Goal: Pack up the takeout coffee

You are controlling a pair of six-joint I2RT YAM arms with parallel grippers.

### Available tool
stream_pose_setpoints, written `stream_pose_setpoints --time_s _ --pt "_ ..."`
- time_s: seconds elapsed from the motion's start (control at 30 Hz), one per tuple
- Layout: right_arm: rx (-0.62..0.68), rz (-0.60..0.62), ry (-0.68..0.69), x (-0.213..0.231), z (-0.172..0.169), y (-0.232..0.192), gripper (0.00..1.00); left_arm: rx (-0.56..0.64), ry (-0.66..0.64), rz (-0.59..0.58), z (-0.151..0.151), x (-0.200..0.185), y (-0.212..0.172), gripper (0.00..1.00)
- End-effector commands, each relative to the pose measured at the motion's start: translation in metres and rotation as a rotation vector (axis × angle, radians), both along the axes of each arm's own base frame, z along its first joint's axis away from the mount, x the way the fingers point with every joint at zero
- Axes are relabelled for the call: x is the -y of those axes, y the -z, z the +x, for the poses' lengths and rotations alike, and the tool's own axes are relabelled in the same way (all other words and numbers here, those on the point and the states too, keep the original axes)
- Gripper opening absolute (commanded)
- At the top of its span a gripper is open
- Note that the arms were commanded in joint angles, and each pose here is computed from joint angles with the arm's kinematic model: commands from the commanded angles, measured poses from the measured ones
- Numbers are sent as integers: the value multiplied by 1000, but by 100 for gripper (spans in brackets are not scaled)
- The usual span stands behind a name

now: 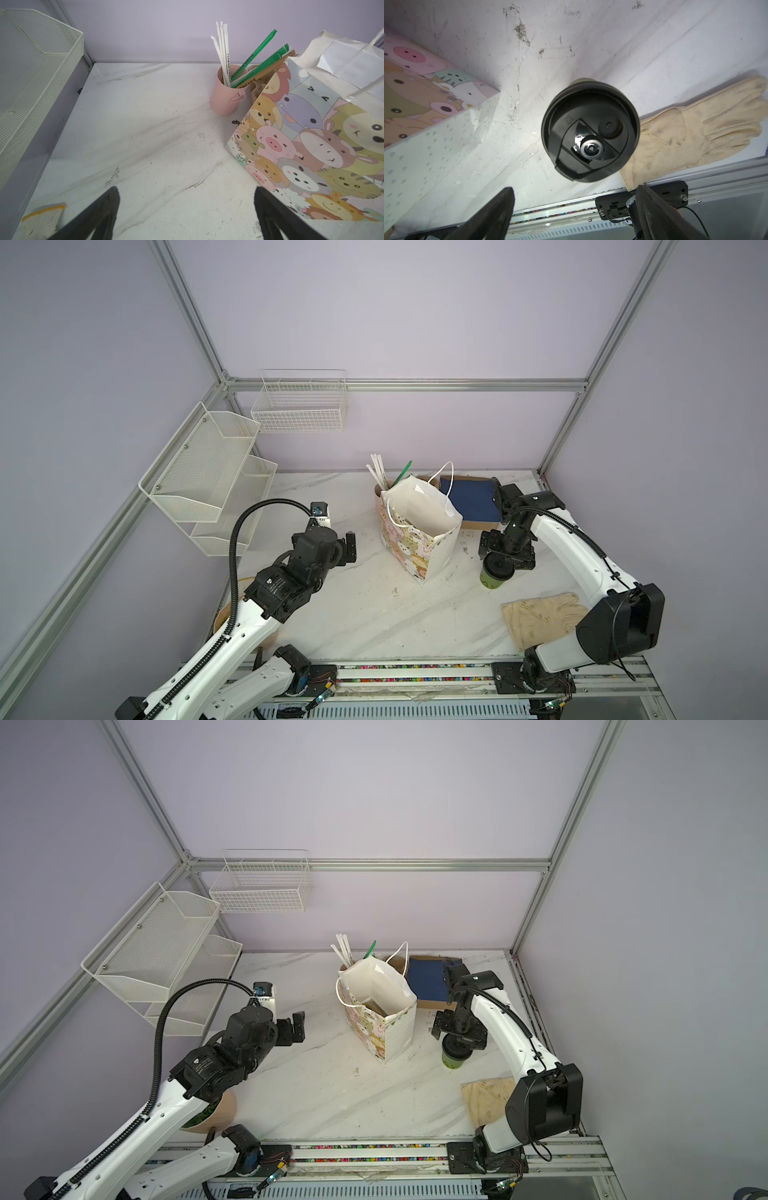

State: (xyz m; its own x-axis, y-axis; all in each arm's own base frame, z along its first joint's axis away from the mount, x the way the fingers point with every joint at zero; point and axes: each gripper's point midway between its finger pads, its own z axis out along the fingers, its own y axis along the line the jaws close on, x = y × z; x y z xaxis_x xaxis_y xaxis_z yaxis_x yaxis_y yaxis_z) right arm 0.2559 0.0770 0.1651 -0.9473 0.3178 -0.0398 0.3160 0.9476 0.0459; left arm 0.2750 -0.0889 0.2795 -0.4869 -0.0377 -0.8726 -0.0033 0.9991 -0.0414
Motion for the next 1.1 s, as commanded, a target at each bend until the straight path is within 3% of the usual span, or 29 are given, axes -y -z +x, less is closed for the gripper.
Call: stream_pose_setpoints --time_s 0.0,0.2,0.57,1.07 --pt "-7 -52 22 8 -1 -4 94 19 -6 13 2 -3 -2 100" --pt "-2 -99 34 20 -1 -1 95 17 -12 24 3 -4 -1 100" --pt "6 -48 11 12 6 12 95 7 -15 35 4 -4 2 100" --pt "18 -89 16 20 8 20 94 -2 -13 46 4 -3 4 100"
